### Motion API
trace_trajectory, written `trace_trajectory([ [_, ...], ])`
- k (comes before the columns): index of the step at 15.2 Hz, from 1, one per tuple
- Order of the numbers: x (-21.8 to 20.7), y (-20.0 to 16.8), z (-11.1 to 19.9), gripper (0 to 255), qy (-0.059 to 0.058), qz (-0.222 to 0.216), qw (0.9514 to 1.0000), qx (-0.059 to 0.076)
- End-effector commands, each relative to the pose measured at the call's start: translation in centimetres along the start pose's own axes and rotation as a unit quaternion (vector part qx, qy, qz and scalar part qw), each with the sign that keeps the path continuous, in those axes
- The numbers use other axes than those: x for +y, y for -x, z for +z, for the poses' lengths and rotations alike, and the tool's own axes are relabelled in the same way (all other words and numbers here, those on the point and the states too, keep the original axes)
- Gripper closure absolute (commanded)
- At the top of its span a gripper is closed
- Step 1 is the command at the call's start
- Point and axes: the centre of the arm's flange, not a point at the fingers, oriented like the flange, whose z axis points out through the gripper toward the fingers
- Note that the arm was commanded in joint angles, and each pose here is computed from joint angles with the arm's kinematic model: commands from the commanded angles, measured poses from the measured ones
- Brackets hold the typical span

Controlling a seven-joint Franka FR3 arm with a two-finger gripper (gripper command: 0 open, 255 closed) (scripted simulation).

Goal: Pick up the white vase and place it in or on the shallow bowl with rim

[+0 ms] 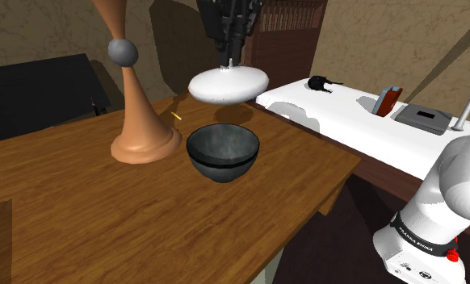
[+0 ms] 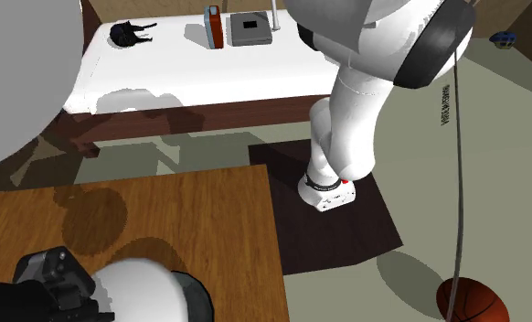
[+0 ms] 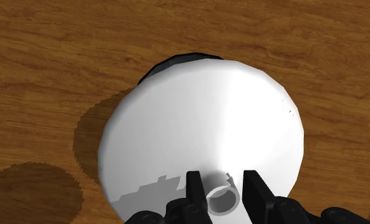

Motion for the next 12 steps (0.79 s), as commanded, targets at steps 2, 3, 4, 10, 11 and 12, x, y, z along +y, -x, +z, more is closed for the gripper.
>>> trace_trajectory([
  [2,-0.2,-0.5,2.0,255,0.001,0.001,1.0000,-0.006],
  [3,-0.2,-0.5,2.5,255,0.001,0.001,1.0000,-0.006],
  [4,-0.2,-0.5,3.1,255,0.001,0.001,1.0000,-0.006],
  [10,-0.2,-0.3,6.2,255,0.001,0.001,1.0000,-0.006],
  [11,-0.2,-0.2,6.8,255,0.001,0.001,1.0000,-0.006],
  [12,-0.2,-0.2,7.3,255,0.001,0.001,1.0000,-0.006],
])
